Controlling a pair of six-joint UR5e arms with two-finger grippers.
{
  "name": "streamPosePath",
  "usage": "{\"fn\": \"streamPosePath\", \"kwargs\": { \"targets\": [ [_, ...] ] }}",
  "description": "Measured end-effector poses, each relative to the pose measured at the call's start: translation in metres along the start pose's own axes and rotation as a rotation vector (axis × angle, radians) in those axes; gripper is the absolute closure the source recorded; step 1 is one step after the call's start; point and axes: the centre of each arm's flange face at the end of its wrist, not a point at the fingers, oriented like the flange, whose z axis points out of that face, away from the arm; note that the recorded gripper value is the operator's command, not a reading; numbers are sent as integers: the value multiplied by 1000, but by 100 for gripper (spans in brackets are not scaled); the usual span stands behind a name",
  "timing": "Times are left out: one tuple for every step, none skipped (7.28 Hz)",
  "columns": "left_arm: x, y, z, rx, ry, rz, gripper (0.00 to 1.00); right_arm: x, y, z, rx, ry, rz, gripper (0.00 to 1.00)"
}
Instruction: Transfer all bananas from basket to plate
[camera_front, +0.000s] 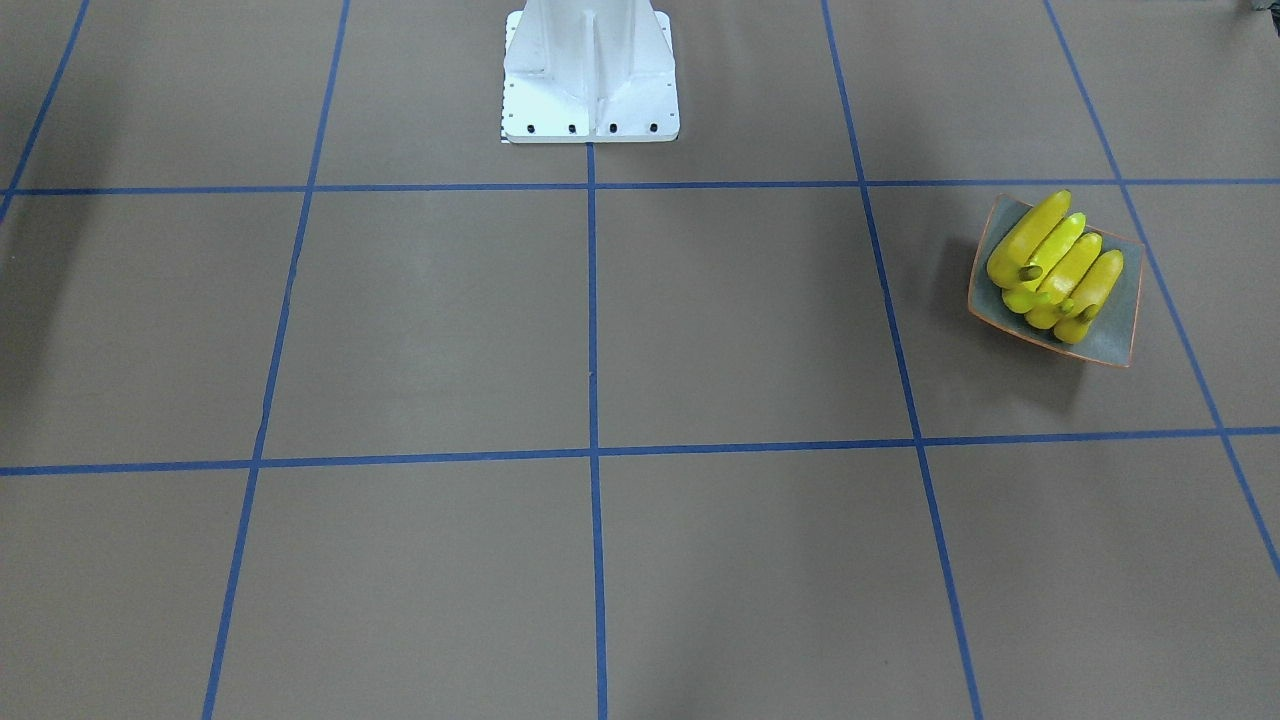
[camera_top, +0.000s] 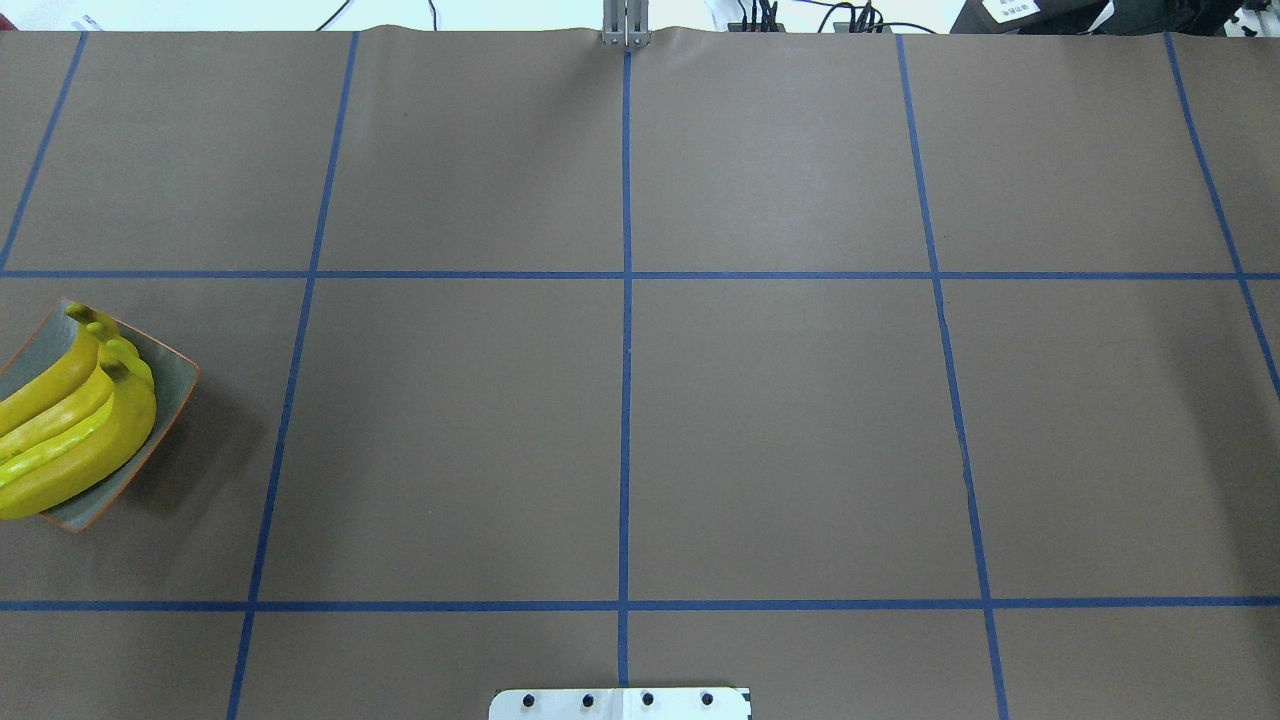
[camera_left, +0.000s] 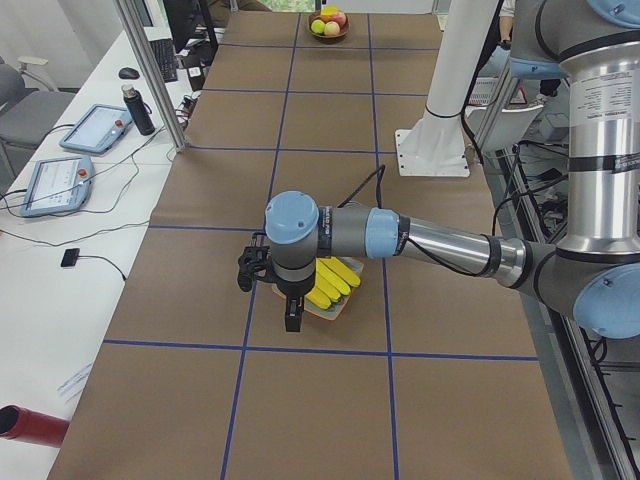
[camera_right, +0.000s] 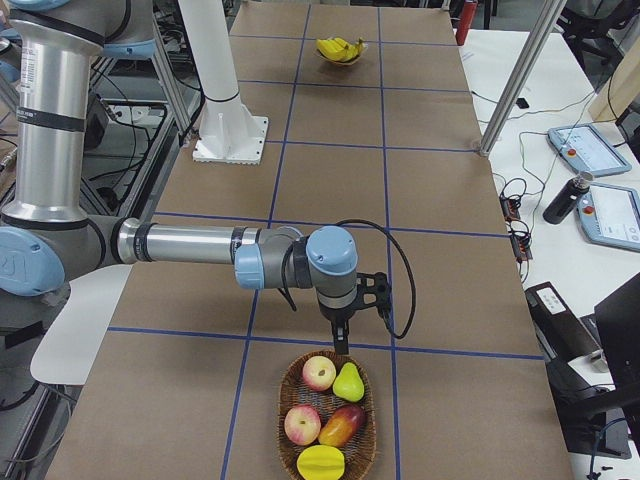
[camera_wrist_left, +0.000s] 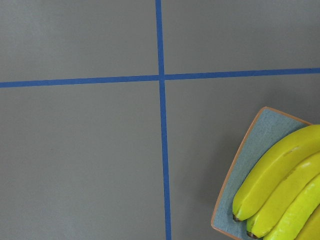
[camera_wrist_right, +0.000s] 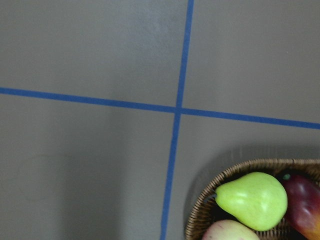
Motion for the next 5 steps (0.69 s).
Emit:
{"fn": "streamPosePath", "kwargs": {
  "targets": [
    [-1, -1, 1, 3, -5, 5, 0, 4, 2, -2, 4, -2, 5, 0],
    [0, -1, 0, 18, -11, 25, 0, 6, 2, -3, 1, 0, 10, 0],
    [1, 0, 0, 36, -15, 45, 0, 6, 2, -4, -12, 3, 23, 0],
    [-1, 4, 1, 40, -18, 52, 0, 7, 1, -4, -30, 7, 38, 0],
    [-3, 8, 3, 38, -19, 53, 0, 7, 2, -4, -47, 8, 53, 0]
  ]
}}
